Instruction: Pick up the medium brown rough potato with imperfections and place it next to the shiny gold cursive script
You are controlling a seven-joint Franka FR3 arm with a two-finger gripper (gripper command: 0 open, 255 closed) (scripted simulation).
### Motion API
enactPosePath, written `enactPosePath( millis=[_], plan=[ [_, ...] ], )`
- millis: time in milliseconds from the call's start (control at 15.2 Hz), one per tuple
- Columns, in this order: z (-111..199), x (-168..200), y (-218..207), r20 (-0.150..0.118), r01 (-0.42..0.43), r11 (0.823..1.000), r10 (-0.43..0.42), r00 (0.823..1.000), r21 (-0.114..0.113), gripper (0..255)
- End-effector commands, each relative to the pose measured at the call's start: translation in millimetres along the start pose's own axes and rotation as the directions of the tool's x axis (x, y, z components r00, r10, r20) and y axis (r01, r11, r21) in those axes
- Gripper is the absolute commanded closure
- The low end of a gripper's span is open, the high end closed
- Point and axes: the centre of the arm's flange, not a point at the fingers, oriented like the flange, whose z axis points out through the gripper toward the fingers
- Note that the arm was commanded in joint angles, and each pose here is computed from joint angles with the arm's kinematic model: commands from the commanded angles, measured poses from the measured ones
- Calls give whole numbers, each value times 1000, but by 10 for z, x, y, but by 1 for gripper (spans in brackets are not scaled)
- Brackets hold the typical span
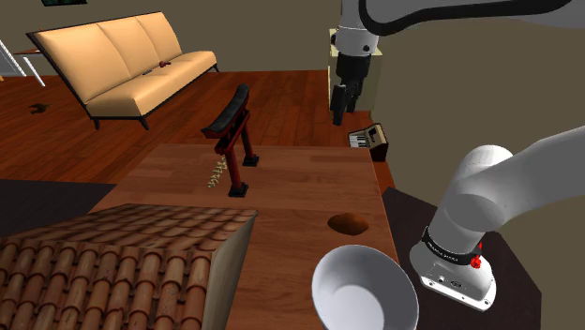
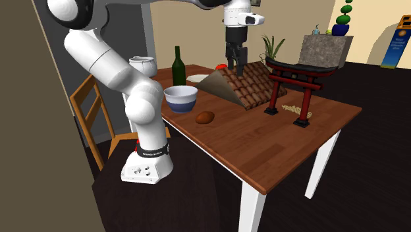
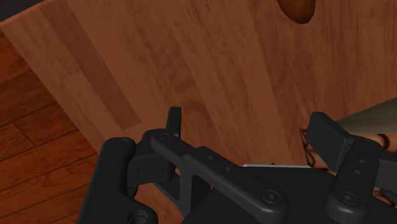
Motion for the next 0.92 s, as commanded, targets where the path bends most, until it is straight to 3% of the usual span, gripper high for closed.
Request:
enactPosePath(
  millis=[0,858],
  plan=[
    [0,0,0,0,0,1000,0,1000,0,0],
    [1405,-582,-840,-5,91,996,-91,996,-25,0]
  ],
)
